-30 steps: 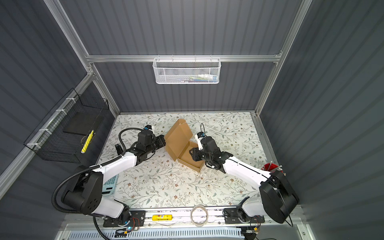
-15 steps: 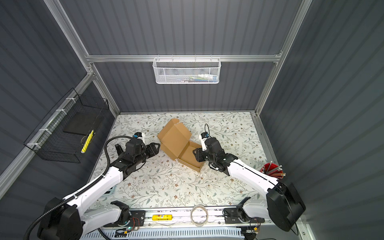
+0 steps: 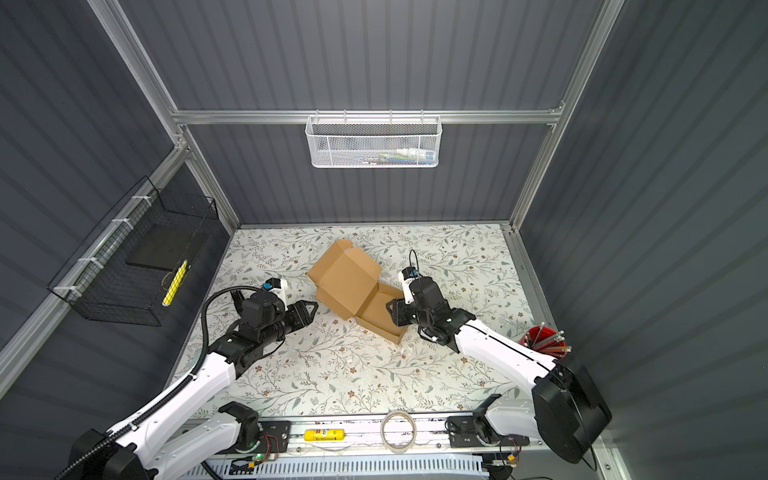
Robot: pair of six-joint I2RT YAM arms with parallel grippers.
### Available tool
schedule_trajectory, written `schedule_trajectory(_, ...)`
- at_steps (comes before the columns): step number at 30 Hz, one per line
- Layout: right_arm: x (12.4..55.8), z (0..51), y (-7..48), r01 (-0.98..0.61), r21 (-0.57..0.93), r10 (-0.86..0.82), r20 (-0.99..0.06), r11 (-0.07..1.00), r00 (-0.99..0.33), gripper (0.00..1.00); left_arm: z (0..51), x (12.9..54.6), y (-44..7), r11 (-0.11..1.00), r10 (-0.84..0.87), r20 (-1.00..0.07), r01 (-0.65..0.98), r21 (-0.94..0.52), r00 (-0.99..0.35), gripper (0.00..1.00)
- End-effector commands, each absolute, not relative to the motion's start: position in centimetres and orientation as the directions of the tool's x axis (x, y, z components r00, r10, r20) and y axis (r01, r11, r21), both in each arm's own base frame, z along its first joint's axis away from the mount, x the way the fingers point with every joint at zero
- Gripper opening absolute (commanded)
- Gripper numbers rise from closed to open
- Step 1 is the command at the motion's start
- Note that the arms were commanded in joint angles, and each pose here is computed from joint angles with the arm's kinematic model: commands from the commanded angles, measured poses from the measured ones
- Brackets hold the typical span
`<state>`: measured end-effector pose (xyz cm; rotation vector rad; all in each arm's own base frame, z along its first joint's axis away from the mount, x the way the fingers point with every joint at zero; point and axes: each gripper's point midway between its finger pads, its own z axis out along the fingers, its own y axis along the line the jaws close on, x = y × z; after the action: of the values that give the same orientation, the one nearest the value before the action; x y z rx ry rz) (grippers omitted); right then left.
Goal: Fold the paper box
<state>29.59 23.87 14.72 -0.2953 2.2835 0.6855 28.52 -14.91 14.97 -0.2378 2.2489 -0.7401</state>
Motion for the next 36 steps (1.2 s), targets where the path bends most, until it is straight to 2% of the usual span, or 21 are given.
schedule_trajectory(1,29.4,14.0,23.8,-0.389,0.394,-0.015,-0.686,0.833,-0.728,0.44,14.4,28.4,-15.7,0.78,-0.397,-0.571,0.065,-0.623,-0.719,0.6)
schedule_trajectory(6,29.3,13.8,23.9,-0.394,0.396,-0.024,-0.68,0.83,-0.733,0.44,14.3,28.7,-16.4,0.74,-0.42,-0.57,0.097,-0.665,-0.706,0.6)
schedule_trajectory(20,29.7,12.9,24.9,-0.399,0.416,-0.034,-0.657,0.817,-0.753,0.44,14.3,30.5,-17.6,0.722,-0.418,-0.588,0.14,-0.678,-0.692,0.59)
schedule_trajectory(36,30.0,12.3,25.3,-0.402,0.414,-0.048,-0.646,0.817,-0.762,0.44,12.9,33.2,-19.5,0.697,-0.419,-0.572,0.153,-0.7,-0.705,0.36)
